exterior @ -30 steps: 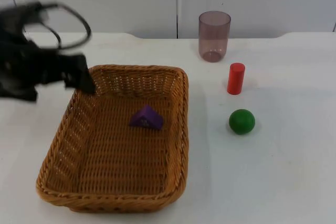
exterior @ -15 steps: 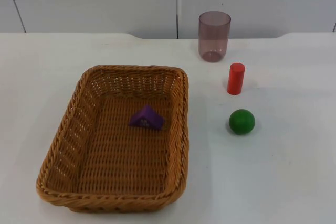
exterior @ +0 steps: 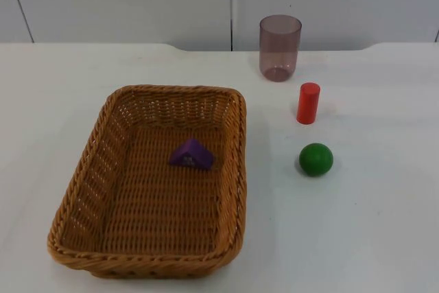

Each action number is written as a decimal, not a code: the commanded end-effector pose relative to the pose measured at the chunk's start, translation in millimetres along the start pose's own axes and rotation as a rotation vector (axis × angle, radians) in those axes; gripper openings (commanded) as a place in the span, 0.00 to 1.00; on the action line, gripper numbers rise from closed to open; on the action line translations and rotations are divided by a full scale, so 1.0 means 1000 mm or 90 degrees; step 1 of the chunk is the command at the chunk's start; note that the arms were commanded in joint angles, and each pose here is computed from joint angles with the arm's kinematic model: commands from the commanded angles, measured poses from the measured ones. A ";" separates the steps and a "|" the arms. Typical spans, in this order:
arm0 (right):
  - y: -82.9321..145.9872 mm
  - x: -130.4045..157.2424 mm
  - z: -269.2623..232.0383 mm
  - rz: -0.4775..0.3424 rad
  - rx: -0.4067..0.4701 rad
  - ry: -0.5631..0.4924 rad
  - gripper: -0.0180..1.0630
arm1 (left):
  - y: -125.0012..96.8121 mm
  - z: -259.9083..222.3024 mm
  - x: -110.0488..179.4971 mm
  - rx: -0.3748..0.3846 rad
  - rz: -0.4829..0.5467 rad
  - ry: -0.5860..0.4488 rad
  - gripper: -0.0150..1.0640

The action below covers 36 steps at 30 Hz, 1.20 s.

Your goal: Pick up the basket with the left hand and place the triangular block into the basket with the right hand.

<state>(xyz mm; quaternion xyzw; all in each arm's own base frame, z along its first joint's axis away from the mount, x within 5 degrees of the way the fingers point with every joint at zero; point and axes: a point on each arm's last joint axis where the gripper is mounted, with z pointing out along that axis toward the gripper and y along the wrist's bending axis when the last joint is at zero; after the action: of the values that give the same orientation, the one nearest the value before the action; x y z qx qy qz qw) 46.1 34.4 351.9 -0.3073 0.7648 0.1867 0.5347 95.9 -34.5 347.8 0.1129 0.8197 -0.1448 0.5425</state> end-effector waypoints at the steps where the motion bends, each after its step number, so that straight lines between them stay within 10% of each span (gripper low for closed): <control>1: -0.001 0.009 -0.006 0.009 -0.003 -0.013 0.79 | 0.001 -0.017 0.009 -0.038 -0.007 0.004 0.99; 22: -0.003 0.059 -0.045 0.011 -0.030 0.025 0.79 | -0.003 -0.085 0.083 -0.144 -0.019 -0.058 0.99; 36: 0.001 0.089 -0.034 0.001 -0.052 0.064 0.79 | 0.005 -0.071 0.108 -0.173 -0.025 0.059 0.99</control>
<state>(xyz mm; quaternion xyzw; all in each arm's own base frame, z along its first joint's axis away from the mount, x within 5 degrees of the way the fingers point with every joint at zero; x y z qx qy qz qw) -0.2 -10.1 282.4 -0.3309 0.7855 0.2024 0.4822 -4.8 -1.6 275.5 0.0349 0.8574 -0.0402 0.5119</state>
